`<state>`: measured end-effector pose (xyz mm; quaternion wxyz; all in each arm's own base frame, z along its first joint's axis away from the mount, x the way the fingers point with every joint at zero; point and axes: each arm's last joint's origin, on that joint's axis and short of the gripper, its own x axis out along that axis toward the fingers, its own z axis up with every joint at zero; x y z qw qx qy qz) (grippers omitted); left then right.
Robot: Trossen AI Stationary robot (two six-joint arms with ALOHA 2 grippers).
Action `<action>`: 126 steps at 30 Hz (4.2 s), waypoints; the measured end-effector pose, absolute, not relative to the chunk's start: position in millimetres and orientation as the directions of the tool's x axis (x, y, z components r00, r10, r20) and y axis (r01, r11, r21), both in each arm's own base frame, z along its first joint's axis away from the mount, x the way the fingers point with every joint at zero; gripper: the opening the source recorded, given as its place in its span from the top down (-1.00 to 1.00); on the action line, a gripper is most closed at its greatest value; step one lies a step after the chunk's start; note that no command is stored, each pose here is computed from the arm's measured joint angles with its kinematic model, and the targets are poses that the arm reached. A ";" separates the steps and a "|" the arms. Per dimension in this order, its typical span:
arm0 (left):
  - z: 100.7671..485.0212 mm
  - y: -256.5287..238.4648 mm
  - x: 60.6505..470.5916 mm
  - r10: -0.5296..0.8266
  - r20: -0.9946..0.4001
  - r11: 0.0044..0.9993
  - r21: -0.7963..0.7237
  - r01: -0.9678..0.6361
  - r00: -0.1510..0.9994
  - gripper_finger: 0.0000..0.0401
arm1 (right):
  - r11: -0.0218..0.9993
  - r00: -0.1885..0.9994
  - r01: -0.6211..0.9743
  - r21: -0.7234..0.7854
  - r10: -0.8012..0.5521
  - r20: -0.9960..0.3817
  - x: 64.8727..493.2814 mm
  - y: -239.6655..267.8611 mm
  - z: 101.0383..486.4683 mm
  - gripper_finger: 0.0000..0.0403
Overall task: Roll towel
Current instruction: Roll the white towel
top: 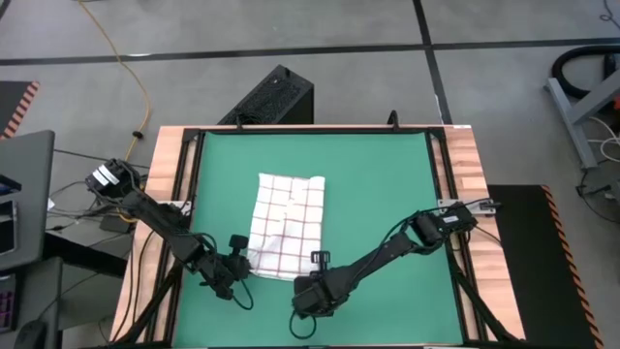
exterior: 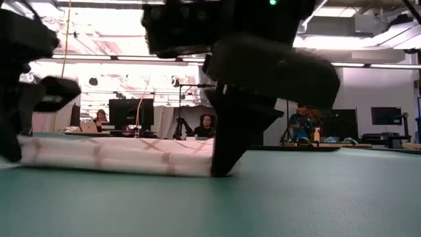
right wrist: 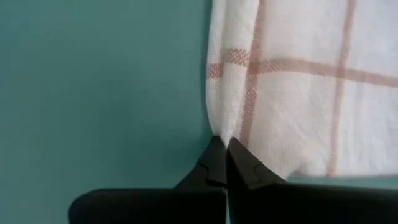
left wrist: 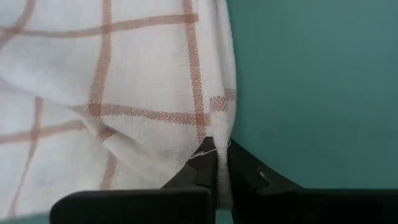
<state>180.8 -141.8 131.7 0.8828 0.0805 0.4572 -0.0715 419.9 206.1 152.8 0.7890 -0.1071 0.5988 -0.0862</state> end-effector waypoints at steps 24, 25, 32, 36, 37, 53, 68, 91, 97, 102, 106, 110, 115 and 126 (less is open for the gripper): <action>431.5 -51.9 179.3 0.323 -0.398 0.944 0.200 -0.262 0.859 1.00 | 0.644 0.445 0.593 -0.483 -0.762 -0.470 350.2 91.0 408.5 0.99; 440.4 -44.1 178.8 0.349 -0.365 0.936 0.165 -0.309 0.863 1.00 | 0.623 0.446 0.625 -0.471 -0.780 -0.440 345.2 81.8 418.9 0.99; 452.5 -4.3 200.1 0.252 -0.334 0.918 -0.215 -0.333 0.908 1.00 | 0.819 0.692 0.370 -0.438 -0.558 -0.459 353.7 55.3 460.4 0.99; 440.8 6.4 219.6 0.288 -0.393 0.899 -0.203 -0.388 0.873 1.00 | 0.718 0.609 0.512 -0.472 -0.691 -0.390 350.8 37.9 464.8 0.99; 438.3 9.0 221.5 0.315 -0.407 0.896 -0.171 -0.410 0.857 1.00 | 0.742 0.622 0.489 -0.458 -0.665 -0.413 351.3 33.9 464.7 0.99; 412.3 21.8 232.9 0.337 -0.589 0.891 -0.052 -0.451 0.734 1.00 | 0.774 0.423 0.284 -0.565 -0.630 -0.651 351.2 10.8 426.5 0.99; 404.4 148.7 229.6 0.720 -0.510 0.694 0.517 -0.501 0.471 1.00 | 0.599 0.290 0.383 -0.704 -0.801 -0.524 352.4 -113.8 437.2 0.99; 335.0 99.3 241.2 0.253 -0.848 0.967 0.231 -0.105 0.466 1.00 | 0.788 0.232 0.284 -0.547 -0.610 -0.758 361.9 -28.1 374.8 1.00; 277.9 36.1 242.0 0.132 -0.875 0.991 0.102 -0.089 0.466 1.00 | 0.844 0.207 0.276 -0.459 -0.519 -0.829 360.8 52.0 316.4 1.00; 239.6 -17.4 240.0 0.033 -0.871 0.999 0.015 -0.041 0.491 1.00 | 0.871 0.258 0.303 -0.387 -0.466 -0.846 354.9 101.5 274.3 1.00; 217.0 -48.9 236.6 -0.008 -0.846 0.999 -0.027 -0.028 0.533 1.00 | 0.893 0.298 0.337 -0.298 -0.401 -0.866 351.4 123.3 255.8 1.00; 202.8 -66.7 230.0 -0.010 -0.835 0.996 -0.055 -0.066 0.550 1.00 | 0.896 0.325 0.386 -0.218 -0.353 -0.877 349.1 134.7 243.1 1.00; 188.9 -77.5 225.5 -0.048 -0.819 0.995 -0.091 -0.047 0.572 1.00 | 0.909 0.342 0.395 -0.131 -0.278 -0.898 348.4 142.6 226.1 1.00; 181.4 -64.4 226.9 -0.077 -0.824 0.988 -0.137 -0.065 0.562 1.00 | 0.921 0.297 0.374 -0.105 -0.226 -0.928 356.6 117.8 219.2 1.00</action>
